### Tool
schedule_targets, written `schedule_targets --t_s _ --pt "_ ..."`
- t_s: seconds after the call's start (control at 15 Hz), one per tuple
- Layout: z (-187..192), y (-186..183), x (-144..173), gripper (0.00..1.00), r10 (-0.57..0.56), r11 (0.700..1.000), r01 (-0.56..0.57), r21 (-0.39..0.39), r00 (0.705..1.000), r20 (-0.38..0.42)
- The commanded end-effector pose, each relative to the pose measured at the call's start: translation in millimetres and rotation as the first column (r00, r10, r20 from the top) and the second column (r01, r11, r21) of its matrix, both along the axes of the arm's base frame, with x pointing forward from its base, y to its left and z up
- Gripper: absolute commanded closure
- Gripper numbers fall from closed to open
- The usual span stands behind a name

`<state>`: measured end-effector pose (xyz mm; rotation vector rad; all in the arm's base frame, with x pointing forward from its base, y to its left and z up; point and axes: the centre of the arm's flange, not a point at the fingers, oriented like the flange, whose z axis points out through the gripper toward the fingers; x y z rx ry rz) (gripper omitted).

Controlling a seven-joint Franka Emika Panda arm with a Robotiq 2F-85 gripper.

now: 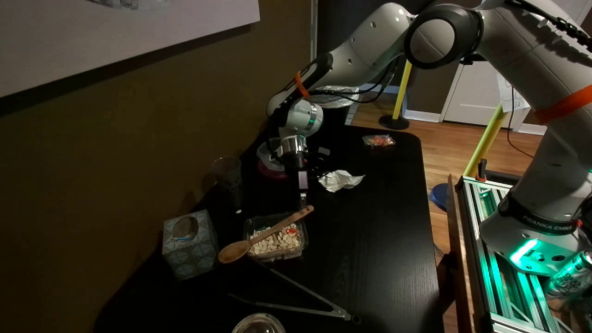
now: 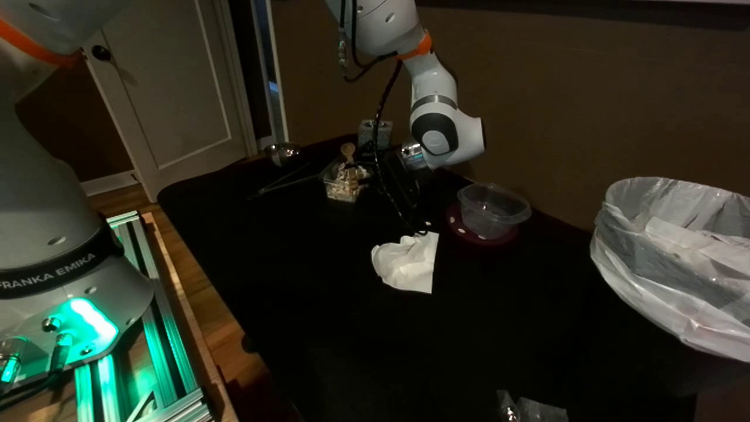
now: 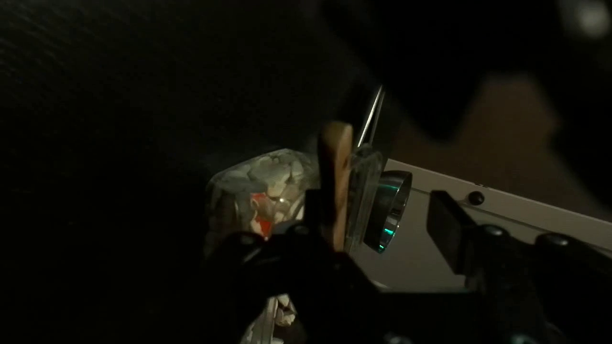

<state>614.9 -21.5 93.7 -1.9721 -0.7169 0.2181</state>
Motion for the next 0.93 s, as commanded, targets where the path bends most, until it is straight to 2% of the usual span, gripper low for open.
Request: schedule_targets --t_s 0.0,0.13,0.47,0.73,0.8,0.87 --pt "0.4 -3.6 -2.1 0.08 0.017 1.0 -0.017 -0.02 1.0 0.015" --pt "8.4 -10.3 -1.1 0.0 0.003 0.999 -0.002 -0.034 0.999 0.036" --pt "34.5 -39.3 1.1 0.0 -0.1 0.99 0.115 -0.083 0.98 0.17" --pt "67.1 -63.2 -14.7 0.0 -0.149 0.976 0.184 -0.113 0.954 0.26" --pt "45.9 -59.9 14.7 0.0 -0.121 0.984 0.146 -0.106 0.969 0.215" --pt "52.3 -63.9 13.3 0.0 -0.125 0.982 0.153 -0.109 0.966 0.225"
